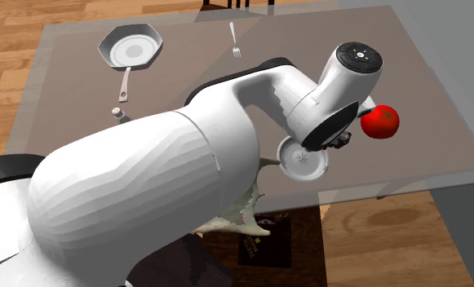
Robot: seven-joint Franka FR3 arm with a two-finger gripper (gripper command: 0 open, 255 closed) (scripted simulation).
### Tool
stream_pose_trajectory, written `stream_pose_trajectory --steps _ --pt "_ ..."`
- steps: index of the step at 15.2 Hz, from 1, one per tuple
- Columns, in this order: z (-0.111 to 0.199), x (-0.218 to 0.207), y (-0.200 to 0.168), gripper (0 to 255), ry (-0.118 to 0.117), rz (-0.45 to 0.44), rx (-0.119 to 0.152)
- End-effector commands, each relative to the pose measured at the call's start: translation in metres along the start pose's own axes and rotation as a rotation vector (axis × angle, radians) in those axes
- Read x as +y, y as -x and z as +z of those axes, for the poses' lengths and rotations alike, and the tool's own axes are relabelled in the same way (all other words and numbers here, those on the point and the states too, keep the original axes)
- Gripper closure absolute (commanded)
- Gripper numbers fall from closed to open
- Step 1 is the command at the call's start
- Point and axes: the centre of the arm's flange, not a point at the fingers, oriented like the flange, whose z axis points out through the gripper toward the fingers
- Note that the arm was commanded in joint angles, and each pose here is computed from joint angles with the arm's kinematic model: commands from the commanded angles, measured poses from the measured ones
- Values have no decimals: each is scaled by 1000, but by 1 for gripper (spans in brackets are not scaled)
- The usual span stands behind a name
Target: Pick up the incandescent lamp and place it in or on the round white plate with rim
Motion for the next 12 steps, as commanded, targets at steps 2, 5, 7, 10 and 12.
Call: stream_pose_trajectory --steps 2,5,7,10,12 --pt "16 -1 1 255 0 0 1" --pt "31 -2 2 255 0 0 1" --pt "42 -3 3 255 0 0 1" --pt "54 -5 4 255 0 0 1" --pt "54 -5 4 255 0 0 1"
